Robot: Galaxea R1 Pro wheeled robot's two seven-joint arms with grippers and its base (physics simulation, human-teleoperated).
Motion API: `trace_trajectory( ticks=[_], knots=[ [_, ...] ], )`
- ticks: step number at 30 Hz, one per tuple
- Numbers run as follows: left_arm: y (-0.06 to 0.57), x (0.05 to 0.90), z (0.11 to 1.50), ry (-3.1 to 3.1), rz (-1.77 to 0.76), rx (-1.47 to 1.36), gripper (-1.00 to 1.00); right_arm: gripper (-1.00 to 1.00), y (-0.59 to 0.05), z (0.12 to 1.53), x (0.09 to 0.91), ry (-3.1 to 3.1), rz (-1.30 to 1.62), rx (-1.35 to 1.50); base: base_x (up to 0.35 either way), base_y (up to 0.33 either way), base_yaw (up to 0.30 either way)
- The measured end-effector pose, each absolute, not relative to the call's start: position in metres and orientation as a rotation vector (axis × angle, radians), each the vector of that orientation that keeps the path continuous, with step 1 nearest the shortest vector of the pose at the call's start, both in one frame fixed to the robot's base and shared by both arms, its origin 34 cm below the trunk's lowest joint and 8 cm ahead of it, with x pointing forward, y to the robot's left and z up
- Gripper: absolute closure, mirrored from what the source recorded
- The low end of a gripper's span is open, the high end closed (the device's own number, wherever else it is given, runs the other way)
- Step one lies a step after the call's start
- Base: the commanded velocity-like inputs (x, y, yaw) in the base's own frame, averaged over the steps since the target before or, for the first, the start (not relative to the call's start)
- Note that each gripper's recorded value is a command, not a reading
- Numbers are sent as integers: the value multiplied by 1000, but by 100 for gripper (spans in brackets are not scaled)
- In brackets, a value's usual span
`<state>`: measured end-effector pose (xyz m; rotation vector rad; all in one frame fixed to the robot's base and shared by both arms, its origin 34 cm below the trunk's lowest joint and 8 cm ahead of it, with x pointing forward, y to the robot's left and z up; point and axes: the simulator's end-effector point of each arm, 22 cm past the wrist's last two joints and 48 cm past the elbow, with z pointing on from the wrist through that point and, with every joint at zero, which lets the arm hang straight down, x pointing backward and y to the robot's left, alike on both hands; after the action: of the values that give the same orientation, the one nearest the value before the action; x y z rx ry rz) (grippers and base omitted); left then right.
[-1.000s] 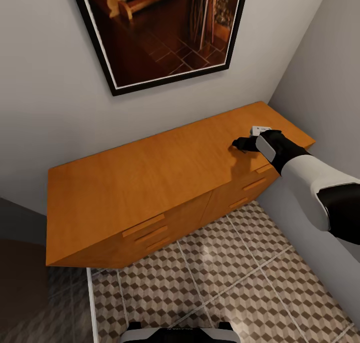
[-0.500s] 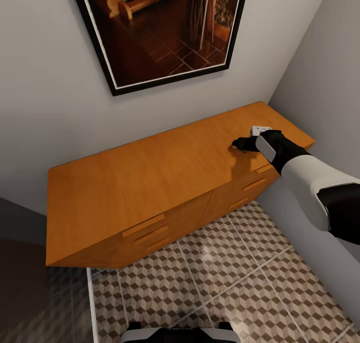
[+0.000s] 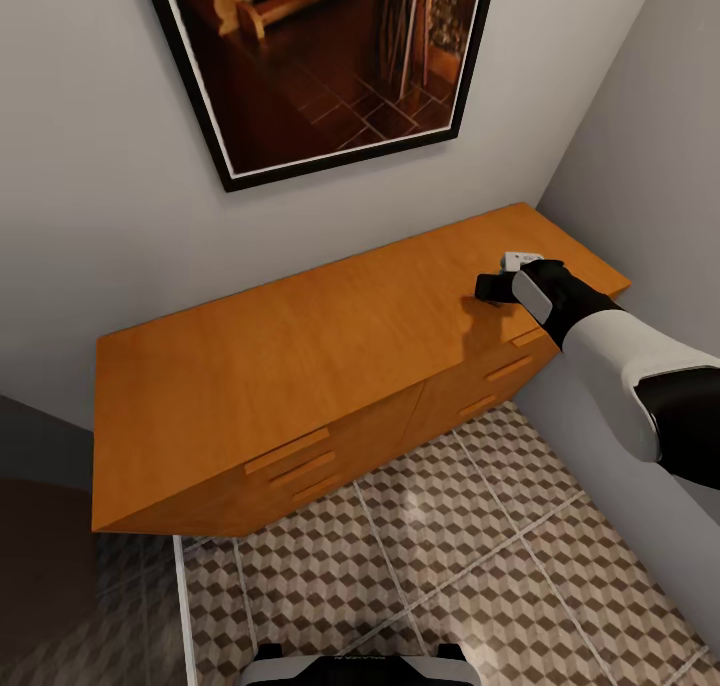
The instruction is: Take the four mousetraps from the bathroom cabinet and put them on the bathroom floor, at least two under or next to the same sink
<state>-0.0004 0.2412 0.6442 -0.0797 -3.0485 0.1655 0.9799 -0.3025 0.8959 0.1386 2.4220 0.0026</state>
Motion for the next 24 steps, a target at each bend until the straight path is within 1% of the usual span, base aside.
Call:
trace_trajectory(
  ticks=[24],
  knots=[
    [241,0,644,-3048,166,-80,100,100,-306,897,984,2392,-6,150,0,0,0]
  ],
)
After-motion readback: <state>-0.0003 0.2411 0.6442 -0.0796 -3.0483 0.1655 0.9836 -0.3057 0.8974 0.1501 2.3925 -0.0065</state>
